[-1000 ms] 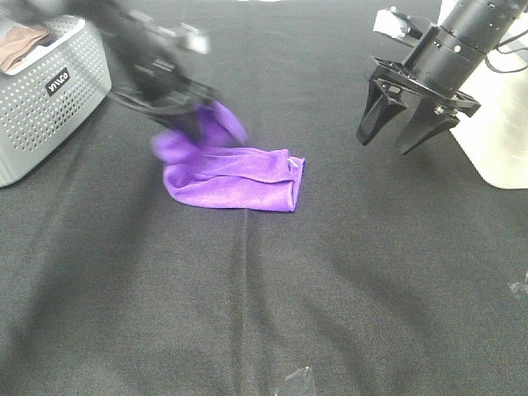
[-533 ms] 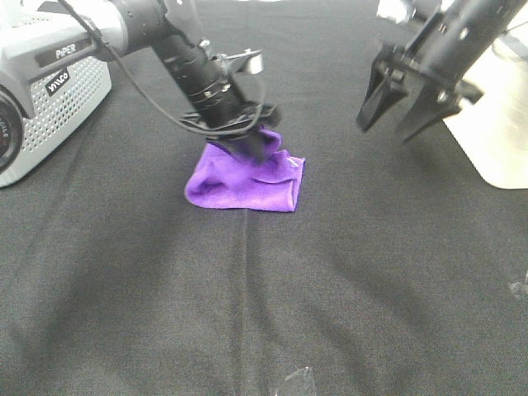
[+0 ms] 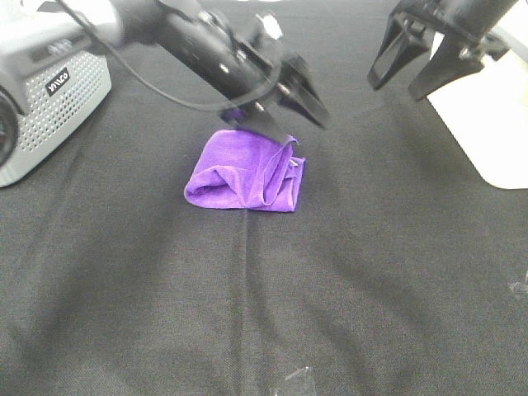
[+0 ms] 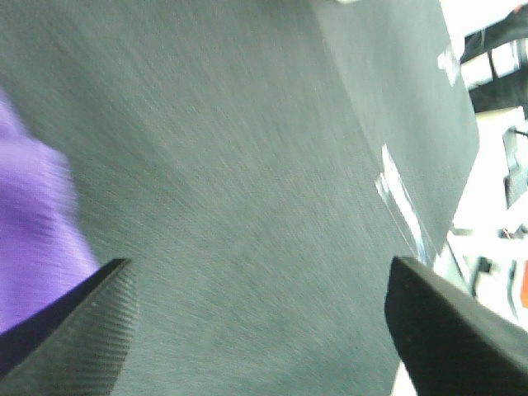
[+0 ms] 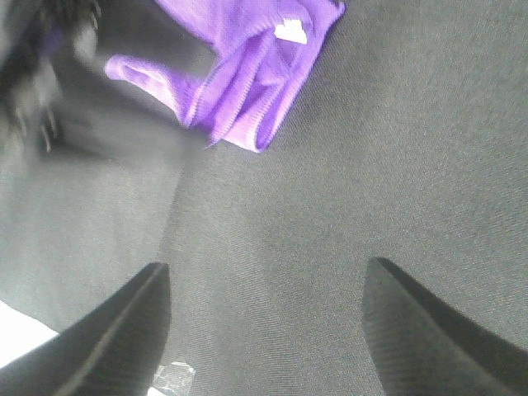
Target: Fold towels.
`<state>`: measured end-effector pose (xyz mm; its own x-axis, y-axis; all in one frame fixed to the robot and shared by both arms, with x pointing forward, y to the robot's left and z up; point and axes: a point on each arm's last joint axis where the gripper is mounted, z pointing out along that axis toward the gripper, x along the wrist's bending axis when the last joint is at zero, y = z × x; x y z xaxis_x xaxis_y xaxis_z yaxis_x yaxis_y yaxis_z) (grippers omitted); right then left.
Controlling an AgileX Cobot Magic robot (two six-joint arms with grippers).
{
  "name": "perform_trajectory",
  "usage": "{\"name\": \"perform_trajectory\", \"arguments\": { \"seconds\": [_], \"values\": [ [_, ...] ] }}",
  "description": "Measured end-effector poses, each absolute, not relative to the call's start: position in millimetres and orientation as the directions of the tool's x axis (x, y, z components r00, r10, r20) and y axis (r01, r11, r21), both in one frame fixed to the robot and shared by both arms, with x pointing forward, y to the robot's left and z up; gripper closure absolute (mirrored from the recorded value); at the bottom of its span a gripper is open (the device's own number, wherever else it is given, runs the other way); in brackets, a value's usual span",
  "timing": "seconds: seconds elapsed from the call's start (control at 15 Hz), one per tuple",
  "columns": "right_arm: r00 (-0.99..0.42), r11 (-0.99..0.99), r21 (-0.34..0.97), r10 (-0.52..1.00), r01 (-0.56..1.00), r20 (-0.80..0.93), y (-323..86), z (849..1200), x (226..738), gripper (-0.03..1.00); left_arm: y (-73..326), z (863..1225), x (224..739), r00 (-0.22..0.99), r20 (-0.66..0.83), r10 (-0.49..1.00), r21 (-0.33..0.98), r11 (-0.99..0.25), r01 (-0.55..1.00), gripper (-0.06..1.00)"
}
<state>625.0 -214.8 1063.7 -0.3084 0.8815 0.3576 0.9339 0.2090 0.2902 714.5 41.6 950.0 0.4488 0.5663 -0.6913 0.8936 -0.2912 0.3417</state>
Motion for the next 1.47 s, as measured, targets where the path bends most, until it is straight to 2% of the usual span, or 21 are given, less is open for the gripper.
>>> {"name": "perform_trajectory", "arguments": {
  "seconds": [0.27,0.53,1.0,1.27,1.47],
  "values": [
    [-0.31,0.211,0.291,0.881,0.933,0.356,-214.9,1064.0,624.7,0.33,69.0,952.3,727.3,0.427,-0.623,0.655,0.339,-0.265,0.903,0.19],
    [-0.314,0.215,0.29,0.88,0.932,0.356,-214.9,1064.0,624.5,0.33,52.0,911.4,723.9,0.364,-0.711,0.602,0.258,-0.258,0.931,0.19],
    [-0.317,0.218,0.291,0.88,0.932,0.355,-214.9,1064.0,624.5,0.33,12.0,844.8,725.7,0.326,-0.838,0.438,0.314,-0.101,0.944,0.19],
    [-0.317,0.218,0.291,0.88,0.932,0.355,-214.9,1064.0,624.5,0.33,3.9,844.7,727.5,0.34,-0.849,0.406,0.352,-0.045,0.935,0.19],
    [-0.317,0.218,0.293,0.879,0.931,0.355,-214.9,1065.2,624.0,0.33,7.2,863.3,726.4,0.398,-0.849,0.348,0.386,-0.105,0.916,0.19]
  ]
}}
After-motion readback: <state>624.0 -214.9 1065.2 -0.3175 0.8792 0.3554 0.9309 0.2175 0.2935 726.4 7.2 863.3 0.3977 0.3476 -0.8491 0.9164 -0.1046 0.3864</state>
